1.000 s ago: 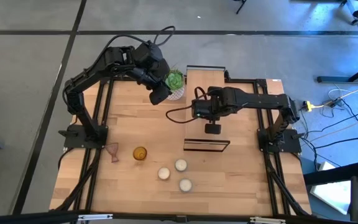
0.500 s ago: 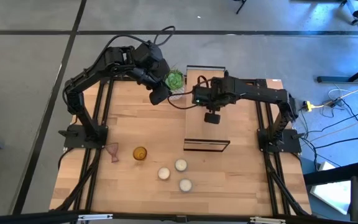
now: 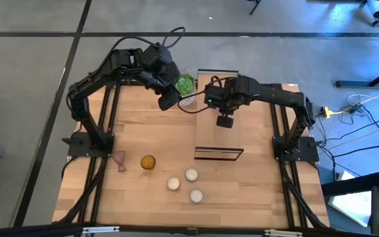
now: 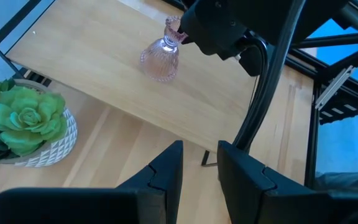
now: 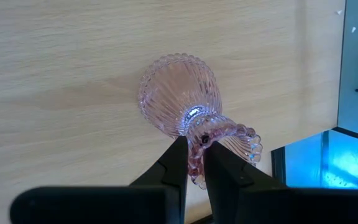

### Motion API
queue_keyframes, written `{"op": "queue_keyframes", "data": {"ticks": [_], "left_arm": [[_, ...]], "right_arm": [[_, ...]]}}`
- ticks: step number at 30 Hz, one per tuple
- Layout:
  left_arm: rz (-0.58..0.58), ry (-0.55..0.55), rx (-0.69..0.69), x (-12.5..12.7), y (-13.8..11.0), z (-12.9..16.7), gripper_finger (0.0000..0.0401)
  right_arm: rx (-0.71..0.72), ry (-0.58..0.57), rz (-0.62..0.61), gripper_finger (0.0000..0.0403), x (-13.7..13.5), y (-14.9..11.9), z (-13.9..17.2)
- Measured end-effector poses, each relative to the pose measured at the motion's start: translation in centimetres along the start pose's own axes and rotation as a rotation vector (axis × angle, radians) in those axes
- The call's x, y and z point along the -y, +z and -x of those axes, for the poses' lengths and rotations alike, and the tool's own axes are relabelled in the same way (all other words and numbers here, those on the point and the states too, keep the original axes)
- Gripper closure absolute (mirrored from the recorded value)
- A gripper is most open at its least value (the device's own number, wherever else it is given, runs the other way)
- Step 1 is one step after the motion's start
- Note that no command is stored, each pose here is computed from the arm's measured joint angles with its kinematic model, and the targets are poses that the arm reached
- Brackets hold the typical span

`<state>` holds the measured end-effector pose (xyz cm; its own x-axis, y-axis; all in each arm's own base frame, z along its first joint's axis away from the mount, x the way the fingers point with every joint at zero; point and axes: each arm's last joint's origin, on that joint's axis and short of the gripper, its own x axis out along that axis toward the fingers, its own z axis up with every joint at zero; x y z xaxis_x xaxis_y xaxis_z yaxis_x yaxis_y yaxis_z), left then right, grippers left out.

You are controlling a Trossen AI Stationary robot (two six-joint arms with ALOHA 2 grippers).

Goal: Pick & Place candle stick holders
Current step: Put the top pink glass candle holder on the shelf, then put the orange patterned scented candle on the shelf

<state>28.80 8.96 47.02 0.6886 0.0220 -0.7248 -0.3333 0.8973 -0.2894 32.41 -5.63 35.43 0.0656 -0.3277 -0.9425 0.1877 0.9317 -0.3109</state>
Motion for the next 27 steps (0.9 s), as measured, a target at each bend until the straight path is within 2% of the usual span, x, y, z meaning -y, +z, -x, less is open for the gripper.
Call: {"op": "queue_keyframes", "data": {"ticks": [5, 10, 14, 27], "left_arm": [[0.000, 0.000, 0.000, 0.00, 0.00, 0.00, 0.0306], [0.000, -0.001, -0.001, 0.00, 0.00, 0.00, 0.0306], [-0.007, 0.000, -0.001, 0.00, -0.01, 0.00, 0.0306], [-0.007, -0.001, -0.001, 0.00, -0.01, 0.00, 0.0306]], "right_arm": [[0.000, 0.003, 0.001, 0.0358, -0.01, 0.00, 0.00], [-0.002, 0.078, 0.009, 0.0356, -0.03, -0.01, -0.04], [-0.003, 0.081, -0.007, 0.0347, 0.12, -0.01, -0.08], [0.022, 0.069, -0.019, 0.0266, 0.19, 0.26, -0.11]]}}
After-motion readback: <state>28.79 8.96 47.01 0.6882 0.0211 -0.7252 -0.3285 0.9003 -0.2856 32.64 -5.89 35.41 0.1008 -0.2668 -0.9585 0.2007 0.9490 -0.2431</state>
